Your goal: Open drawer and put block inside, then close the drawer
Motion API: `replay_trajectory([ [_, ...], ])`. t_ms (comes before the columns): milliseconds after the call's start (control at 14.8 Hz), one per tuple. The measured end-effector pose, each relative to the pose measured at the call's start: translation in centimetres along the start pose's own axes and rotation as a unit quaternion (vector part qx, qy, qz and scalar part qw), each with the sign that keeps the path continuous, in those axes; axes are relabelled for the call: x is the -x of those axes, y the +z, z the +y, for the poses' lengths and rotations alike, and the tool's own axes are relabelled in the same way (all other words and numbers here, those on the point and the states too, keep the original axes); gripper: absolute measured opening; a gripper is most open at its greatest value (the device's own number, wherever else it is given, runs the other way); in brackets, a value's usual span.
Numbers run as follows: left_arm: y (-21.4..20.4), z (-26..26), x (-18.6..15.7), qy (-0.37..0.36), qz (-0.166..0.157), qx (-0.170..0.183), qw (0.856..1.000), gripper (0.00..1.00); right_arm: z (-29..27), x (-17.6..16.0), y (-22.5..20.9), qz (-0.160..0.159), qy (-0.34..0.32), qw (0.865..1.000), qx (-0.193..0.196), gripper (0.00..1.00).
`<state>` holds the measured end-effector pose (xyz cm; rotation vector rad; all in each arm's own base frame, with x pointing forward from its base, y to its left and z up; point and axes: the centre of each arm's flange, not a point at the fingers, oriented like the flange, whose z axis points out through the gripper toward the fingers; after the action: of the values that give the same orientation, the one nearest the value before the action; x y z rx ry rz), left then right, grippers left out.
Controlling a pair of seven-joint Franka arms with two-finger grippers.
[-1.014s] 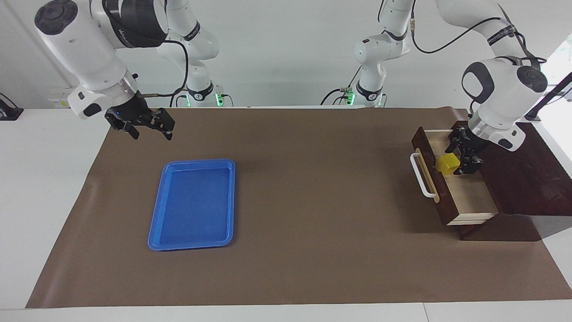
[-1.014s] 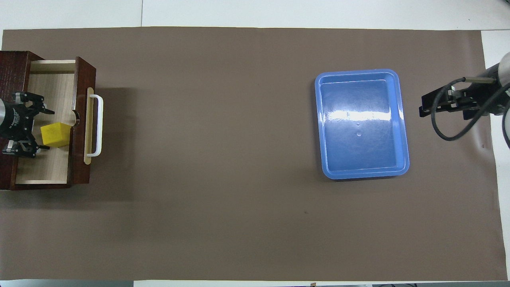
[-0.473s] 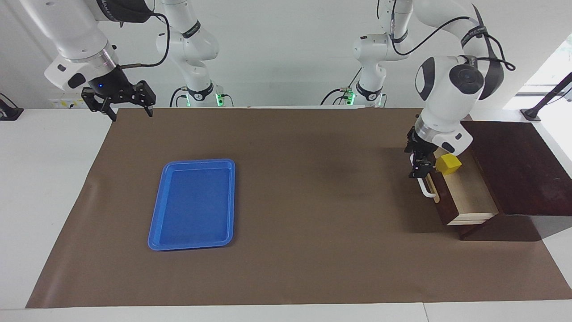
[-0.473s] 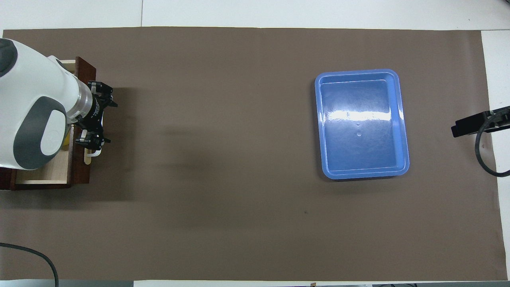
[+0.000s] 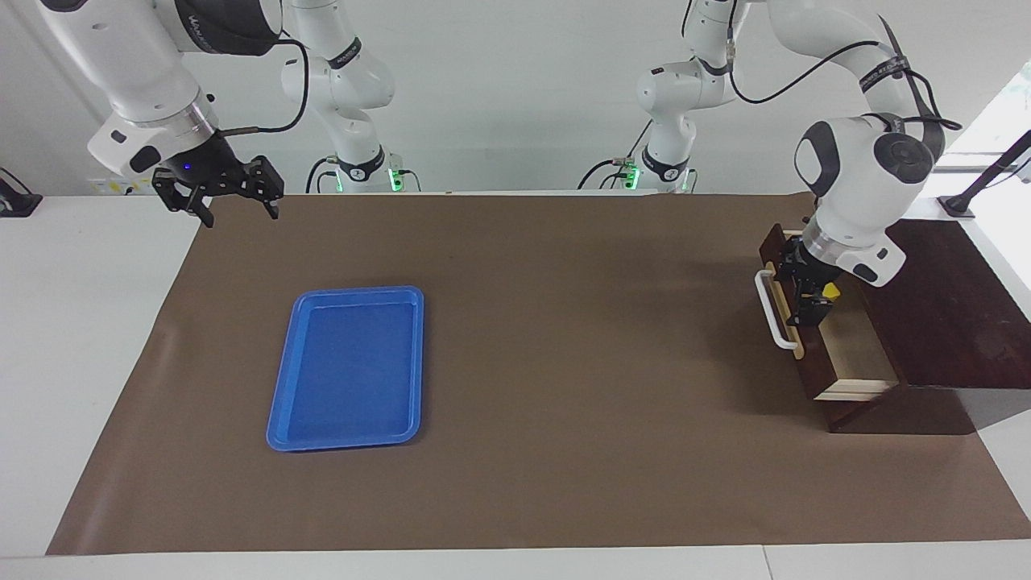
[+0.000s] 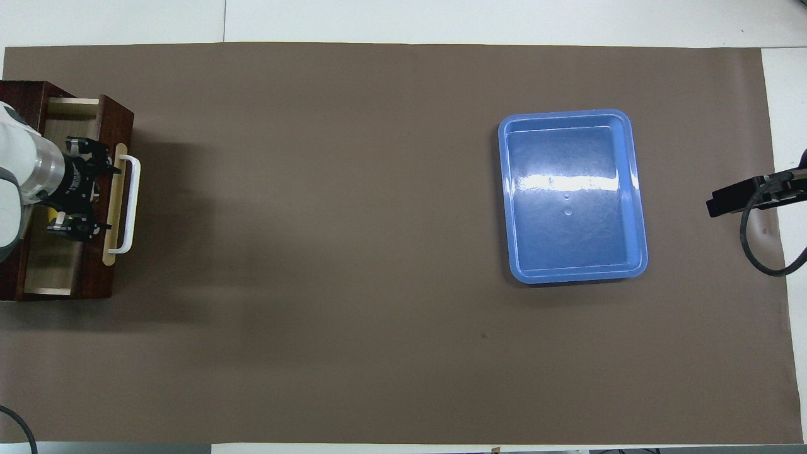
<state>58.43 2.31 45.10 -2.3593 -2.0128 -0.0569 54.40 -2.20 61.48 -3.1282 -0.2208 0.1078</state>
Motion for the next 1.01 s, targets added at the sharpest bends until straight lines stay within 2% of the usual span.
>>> replay_trajectory([
  [405,-0.2,-0.6,-3.9,0.019,0.007,0.013,1.0,1.0,0.1,-0.1,0.4,-0.003,0.001,1.0,0.002,1.0],
  [541,-0.2,-1.1,-6.2,0.023,0.01,0.022,0.999,1.0,0.1,-0.1,0.5,-0.003,0.001,1.0,0.003,1.0],
  [811,-0.2,-0.9,-5.7,0.048,0.011,0.02,0.999,1.0,0.1,-0.1,0.5,-0.003,0.001,1.0,0.003,1.0],
  [1014,-2.1,-0.2,-1.1,0.103,0.009,0.011,0.995,1.0,0.1,-0.1,0.5,-0.003,0.001,1.0,0.003,1.0],
])
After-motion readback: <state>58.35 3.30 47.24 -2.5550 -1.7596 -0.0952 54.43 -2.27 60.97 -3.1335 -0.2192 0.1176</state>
